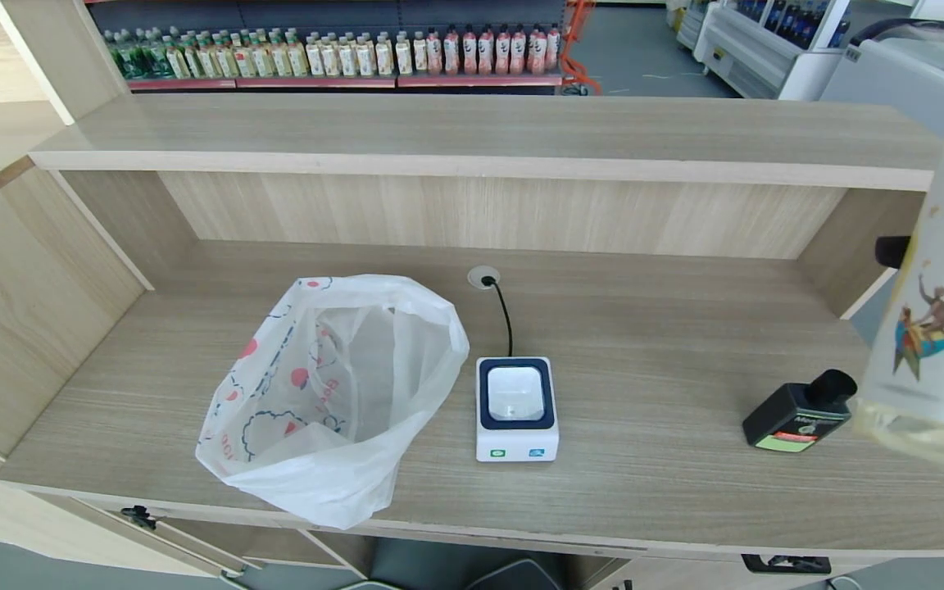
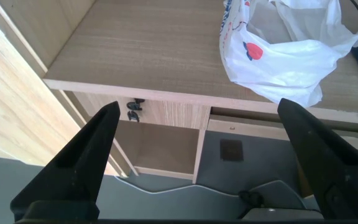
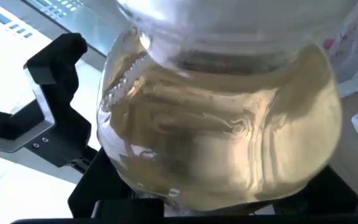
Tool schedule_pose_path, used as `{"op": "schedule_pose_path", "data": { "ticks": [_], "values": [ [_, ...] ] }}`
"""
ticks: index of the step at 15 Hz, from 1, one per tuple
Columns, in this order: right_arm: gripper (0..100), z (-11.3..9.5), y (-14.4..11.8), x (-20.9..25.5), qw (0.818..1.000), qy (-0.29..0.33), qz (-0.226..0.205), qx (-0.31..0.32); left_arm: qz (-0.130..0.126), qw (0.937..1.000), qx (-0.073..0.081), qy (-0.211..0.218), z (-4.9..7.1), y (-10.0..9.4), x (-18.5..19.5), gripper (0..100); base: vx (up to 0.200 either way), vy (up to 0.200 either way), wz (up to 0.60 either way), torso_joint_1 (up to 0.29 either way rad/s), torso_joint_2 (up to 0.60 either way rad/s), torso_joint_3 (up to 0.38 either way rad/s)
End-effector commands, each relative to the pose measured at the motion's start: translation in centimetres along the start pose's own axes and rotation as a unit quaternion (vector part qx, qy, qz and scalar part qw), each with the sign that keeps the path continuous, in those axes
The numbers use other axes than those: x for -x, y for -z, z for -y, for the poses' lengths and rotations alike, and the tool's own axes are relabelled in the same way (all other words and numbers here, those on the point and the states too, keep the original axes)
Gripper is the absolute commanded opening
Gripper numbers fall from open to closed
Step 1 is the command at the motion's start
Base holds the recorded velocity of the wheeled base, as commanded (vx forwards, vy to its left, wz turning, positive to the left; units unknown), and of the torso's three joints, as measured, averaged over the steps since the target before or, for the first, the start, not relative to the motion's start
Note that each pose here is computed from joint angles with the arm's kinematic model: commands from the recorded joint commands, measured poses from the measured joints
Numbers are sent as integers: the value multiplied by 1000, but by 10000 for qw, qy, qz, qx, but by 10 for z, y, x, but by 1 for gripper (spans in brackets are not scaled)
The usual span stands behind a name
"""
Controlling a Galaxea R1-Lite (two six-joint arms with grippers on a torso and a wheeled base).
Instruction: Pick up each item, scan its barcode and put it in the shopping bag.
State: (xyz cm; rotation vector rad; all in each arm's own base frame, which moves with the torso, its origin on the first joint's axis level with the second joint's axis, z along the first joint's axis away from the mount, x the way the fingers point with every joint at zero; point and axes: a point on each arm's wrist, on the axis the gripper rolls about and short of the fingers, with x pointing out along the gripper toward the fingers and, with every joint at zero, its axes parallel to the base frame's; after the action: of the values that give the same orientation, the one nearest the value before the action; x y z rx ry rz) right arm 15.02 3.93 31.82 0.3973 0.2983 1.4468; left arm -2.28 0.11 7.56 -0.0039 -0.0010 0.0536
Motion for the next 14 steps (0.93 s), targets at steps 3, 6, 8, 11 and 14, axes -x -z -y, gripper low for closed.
{"op": "schedule_pose_path", "data": {
  "ticks": [3, 6, 8, 11, 14],
  "values": [
    [0, -18, 4, -2, 9994, -301, -122, 107, 3, 10000, 4, 0, 0, 0, 0, 100, 0, 0, 0, 0, 0, 0],
    [0, -25, 8, -5, 9987, -465, -191, 122, 3, 10000, 4, 0, 0, 0, 0, 100, 0, 0, 0, 0, 0, 0],
    [0, -27, 13, -5, 9983, -530, -229, 96, 3, 10000, 4, 0, 0, 0, 0, 100, 0, 0, 0, 0, 0, 0],
    [0, -31, 23, -6, 9975, -640, -295, 54, 3, 10000, 4, 0, 0, 0, 0, 100, 0, 0, 0, 0, 0, 0],
    [0, -32, 25, -6, 9972, -672, -316, 30, 3, 10000, 4, 0, 0, 0, 0, 100, 0, 0, 0, 0, 0, 0]
  ]
}}
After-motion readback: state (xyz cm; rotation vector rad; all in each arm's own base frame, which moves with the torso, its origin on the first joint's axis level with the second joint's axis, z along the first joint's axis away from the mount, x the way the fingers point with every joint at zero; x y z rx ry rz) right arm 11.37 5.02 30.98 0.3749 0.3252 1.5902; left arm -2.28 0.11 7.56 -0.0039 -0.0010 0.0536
